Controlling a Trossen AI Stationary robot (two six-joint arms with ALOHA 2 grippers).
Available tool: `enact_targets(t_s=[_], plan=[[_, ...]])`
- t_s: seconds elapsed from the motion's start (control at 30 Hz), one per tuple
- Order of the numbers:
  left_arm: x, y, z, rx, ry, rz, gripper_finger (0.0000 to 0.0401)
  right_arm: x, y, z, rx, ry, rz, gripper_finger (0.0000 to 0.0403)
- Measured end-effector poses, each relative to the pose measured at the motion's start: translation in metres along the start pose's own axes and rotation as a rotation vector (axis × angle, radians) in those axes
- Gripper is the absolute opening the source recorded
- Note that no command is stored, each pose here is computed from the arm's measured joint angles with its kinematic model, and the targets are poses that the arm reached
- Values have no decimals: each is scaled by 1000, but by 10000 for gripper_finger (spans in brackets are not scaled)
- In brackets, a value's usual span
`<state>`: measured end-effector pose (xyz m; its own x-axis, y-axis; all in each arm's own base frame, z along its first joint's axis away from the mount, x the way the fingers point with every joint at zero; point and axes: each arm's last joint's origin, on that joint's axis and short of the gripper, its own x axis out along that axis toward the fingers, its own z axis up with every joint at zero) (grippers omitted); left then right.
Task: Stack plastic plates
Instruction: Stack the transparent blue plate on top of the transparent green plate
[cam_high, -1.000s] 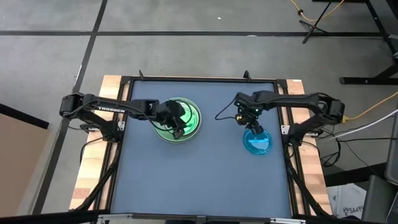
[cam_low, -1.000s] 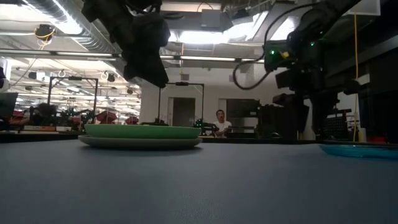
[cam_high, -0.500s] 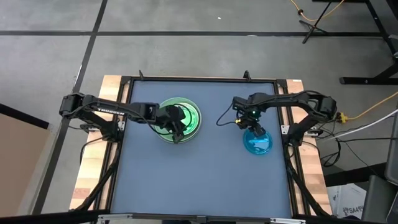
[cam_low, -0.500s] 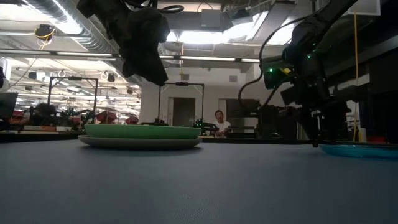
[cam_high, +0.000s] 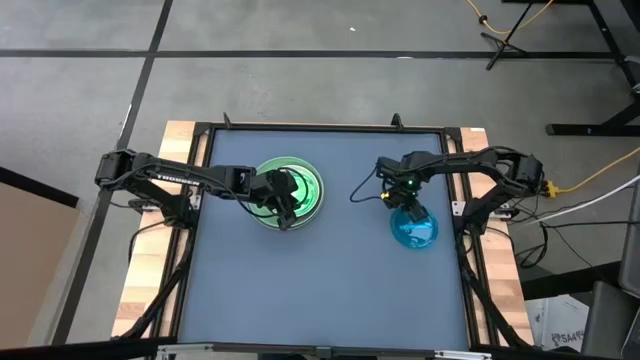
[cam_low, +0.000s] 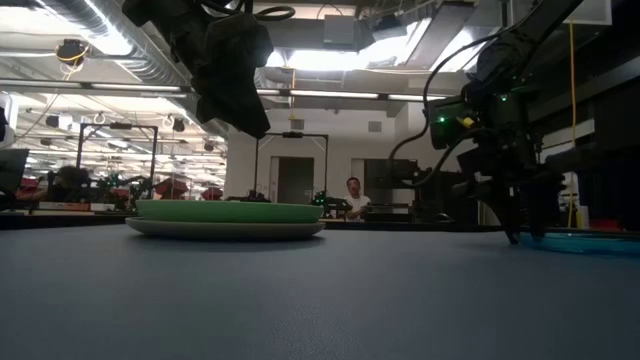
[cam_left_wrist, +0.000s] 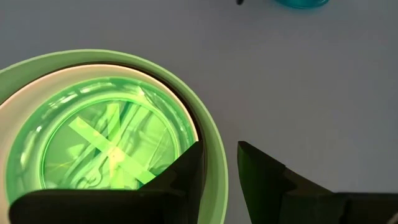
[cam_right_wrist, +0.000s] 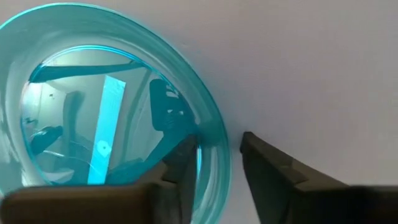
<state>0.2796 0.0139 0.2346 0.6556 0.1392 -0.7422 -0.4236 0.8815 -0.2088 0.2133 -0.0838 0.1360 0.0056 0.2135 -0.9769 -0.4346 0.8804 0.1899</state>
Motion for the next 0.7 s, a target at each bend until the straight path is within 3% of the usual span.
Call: enact_targets(t_s=[0.4,0.7], plan=[[0,0,0,0,0,0,92,1,-3,2,6,-17,-29,11],[0,0,0,2,0,0,92,-3,-4,4,7,-20,-30,2]])
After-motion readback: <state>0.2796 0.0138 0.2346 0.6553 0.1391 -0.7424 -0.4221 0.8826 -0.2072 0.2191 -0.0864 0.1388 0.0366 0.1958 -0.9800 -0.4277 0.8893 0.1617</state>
